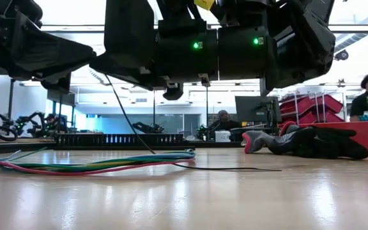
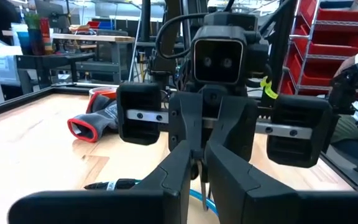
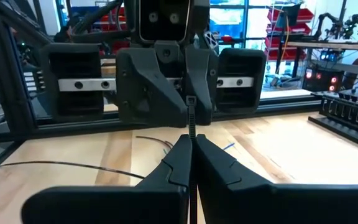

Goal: Ziptie cables
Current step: Wrap the black zip tie on the cable

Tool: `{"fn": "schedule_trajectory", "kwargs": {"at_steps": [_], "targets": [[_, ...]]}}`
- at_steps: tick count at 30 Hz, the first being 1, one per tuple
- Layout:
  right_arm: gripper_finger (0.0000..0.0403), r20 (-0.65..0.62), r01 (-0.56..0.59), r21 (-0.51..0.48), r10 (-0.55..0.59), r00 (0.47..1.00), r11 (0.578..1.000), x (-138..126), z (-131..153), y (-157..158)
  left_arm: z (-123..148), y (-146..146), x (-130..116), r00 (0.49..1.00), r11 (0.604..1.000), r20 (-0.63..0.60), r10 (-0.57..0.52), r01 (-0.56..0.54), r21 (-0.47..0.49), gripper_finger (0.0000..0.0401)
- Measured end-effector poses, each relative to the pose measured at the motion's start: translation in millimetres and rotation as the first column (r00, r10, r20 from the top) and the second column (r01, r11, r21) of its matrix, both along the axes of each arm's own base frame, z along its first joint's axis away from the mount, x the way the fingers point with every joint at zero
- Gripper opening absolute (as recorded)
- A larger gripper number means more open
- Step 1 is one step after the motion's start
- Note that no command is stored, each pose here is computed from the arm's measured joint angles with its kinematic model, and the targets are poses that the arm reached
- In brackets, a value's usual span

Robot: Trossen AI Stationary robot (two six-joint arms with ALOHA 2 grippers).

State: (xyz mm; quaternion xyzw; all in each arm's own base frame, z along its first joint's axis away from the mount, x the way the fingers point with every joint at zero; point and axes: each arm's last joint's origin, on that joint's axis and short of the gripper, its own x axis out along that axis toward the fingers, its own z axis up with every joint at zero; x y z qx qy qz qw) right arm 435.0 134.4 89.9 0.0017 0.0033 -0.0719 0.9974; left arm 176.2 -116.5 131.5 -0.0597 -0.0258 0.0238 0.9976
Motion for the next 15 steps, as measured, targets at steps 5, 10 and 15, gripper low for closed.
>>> {"fn": "schedule_trajectory", "kwargs": {"at_steps": [5, 10, 15], "targets": [[0.0000, 0.018, 0.000, 0.000, 0.000, 1.000, 1.000, 0.0, 2.4, 0.0, 0.0, 0.0, 0.0, 1.000, 1.000, 0.000, -0.001, 0.001, -0.003, 0.0044], [0.0000, 0.019, 0.000, -0.001, 0.000, 1.000, 1.000, 0.0, 2.7, 0.0, 0.5, -0.5, 0.5, 1.000, 1.000, 0.003, -0.001, 0.001, -0.006, 0.0049], [0.0000, 0.023, 0.001, -0.003, 0.000, 1.000, 1.000, 0.6, 3.7, 0.4, 0.5, -0.5, 0.5, 1.000, 1.000, 0.003, -0.001, 0.001, -0.009, 0.0038]]}}
